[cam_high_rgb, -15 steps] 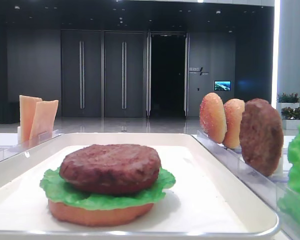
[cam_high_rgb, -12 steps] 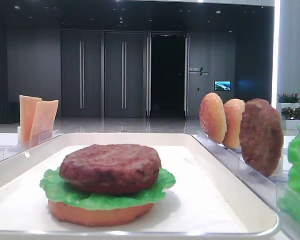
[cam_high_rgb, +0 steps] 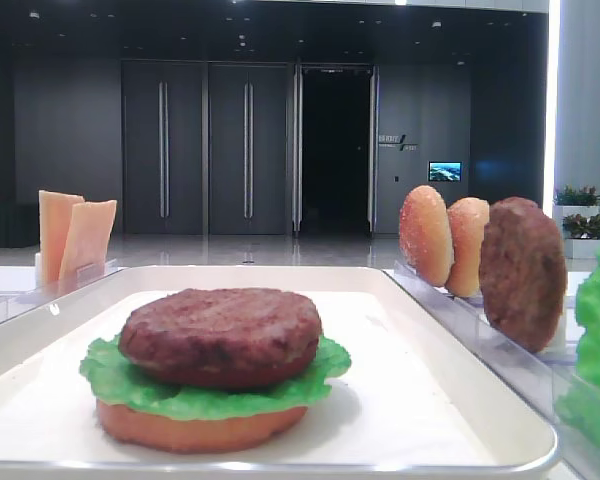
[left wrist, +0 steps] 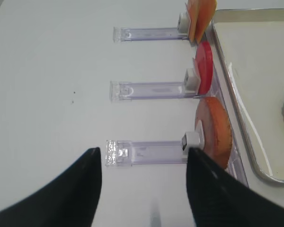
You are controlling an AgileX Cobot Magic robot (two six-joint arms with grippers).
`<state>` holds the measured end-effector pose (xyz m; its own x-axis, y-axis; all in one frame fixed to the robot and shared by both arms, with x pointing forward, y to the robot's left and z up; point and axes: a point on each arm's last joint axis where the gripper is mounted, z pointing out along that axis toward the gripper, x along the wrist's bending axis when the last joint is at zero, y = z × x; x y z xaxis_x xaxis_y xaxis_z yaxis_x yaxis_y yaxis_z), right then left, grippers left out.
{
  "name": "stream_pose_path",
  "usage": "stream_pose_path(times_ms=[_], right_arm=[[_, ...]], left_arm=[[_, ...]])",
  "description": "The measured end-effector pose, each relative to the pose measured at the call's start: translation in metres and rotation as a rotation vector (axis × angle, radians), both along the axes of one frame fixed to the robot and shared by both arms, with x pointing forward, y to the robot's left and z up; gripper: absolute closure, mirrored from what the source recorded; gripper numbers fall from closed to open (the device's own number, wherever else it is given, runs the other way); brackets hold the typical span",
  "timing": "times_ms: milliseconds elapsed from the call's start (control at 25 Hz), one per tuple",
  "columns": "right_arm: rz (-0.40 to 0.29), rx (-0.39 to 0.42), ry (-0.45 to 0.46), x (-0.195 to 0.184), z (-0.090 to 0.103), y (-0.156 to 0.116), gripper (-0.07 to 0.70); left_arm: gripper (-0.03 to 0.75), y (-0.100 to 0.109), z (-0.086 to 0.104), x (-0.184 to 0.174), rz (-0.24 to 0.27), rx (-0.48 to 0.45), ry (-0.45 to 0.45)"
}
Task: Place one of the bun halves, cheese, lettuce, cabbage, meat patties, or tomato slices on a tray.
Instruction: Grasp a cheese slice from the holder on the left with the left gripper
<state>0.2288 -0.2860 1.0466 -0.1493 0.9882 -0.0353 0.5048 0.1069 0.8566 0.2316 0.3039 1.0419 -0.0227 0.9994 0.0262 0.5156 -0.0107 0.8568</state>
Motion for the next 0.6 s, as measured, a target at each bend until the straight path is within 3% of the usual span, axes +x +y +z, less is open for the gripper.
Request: stream_pose_path(times_ms=[360, 600], right_arm=[[0.000, 0.000, 0.000, 0.000, 0.000, 0.000, 0.090], [0.000, 0.000, 0.000, 0.000, 0.000, 0.000, 0.090]], left_arm=[[0.283, 0.000, 0.013, 0.020, 0.007, -0.010, 0.167], [0.283, 0.000, 0.032, 0.046, 0.026, -0.040, 0.279]])
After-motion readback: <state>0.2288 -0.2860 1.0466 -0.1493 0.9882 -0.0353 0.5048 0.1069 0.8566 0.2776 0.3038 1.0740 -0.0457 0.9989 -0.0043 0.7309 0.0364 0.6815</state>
